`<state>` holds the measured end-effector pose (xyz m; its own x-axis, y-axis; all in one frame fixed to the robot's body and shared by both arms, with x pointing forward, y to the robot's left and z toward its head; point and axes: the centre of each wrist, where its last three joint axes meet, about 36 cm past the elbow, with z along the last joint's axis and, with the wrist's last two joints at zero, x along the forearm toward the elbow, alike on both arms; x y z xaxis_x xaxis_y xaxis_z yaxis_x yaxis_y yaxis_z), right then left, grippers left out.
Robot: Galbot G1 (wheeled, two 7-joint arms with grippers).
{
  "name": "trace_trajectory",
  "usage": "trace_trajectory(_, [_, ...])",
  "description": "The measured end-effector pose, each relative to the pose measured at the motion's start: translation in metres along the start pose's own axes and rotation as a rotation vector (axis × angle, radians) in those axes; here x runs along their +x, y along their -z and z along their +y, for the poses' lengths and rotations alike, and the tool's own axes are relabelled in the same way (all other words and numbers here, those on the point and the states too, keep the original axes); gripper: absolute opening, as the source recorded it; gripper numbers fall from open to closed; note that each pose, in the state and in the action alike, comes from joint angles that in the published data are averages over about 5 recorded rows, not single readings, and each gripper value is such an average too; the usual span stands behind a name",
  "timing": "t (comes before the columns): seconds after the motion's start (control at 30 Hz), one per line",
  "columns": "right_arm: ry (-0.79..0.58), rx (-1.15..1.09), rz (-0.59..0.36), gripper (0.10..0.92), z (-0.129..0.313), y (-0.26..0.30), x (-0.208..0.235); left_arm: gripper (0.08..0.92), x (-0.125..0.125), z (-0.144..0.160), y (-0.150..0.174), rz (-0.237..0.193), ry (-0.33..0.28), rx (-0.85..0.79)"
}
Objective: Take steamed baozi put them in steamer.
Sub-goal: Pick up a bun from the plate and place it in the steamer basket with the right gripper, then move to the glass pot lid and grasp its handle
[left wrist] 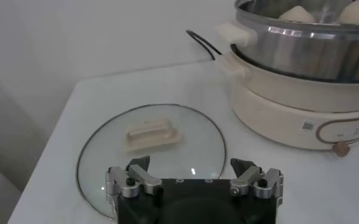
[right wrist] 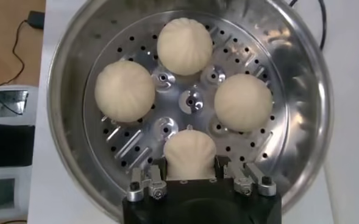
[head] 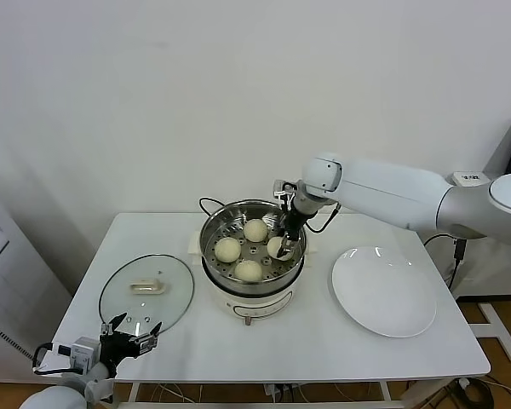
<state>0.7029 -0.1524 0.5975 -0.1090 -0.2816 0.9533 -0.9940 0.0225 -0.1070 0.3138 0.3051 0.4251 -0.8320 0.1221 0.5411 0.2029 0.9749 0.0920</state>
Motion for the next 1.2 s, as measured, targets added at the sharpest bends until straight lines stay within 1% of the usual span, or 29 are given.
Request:
trace_trajectory(0.2, [-0.012, -0.017, -0.019, 0.745, -0.001, -0.004, 0.0, 0.823, -0.001, 0.001, -0.001, 0.002, 0.002, 0.001])
trace_trajectory(0.3, [-0.021, -0.033, -0.043, 0.804, -0.003, -0.009, 0.007, 0.823, -0.001, 0.001, -0.001, 0.002, 0.003, 0.002])
trace_trajectory(0.4, [-0.035, -0.062, -0.085, 0.82, -0.007, -0.017, 0.021, 0.823, -0.001, 0.003, -0.001, 0.001, 0.006, 0.004])
trace_trajectory(0.5, [-0.058, -0.103, -0.154, 0.822, -0.011, -0.03, 0.039, 0.823, -0.001, 0.004, -0.001, -0.002, 0.008, 0.01])
trace_trajectory(0.63, [-0.107, -0.168, -0.298, 0.823, -0.011, -0.055, 0.059, 0.823, -0.001, 0.007, -0.001, -0.01, 0.015, 0.021])
trace_trajectory(0.8, [-0.211, -0.257, -0.525, 0.823, 0.001, -0.099, 0.064, 0.823, -0.004, 0.009, 0.001, -0.022, 0.017, 0.029])
trace_trajectory(0.9, [-0.298, -0.314, -0.671, 0.823, 0.014, -0.128, 0.058, 0.823, -0.006, 0.009, 0.003, -0.031, 0.016, 0.037])
trace_trajectory(1.03, [-0.419, -0.393, -0.865, 0.823, 0.039, -0.161, 0.041, 0.823, -0.009, 0.01, 0.007, -0.055, 0.013, 0.046])
trace_trajectory(1.13, [-0.516, -0.456, -0.979, 0.823, 0.062, -0.183, 0.025, 0.823, -0.01, 0.01, 0.009, -0.073, 0.011, 0.047])
trace_trajectory(1.2, [-0.585, -0.497, -1.034, 0.823, 0.078, -0.197, 0.015, 0.823, -0.012, 0.01, 0.011, -0.086, 0.012, 0.046])
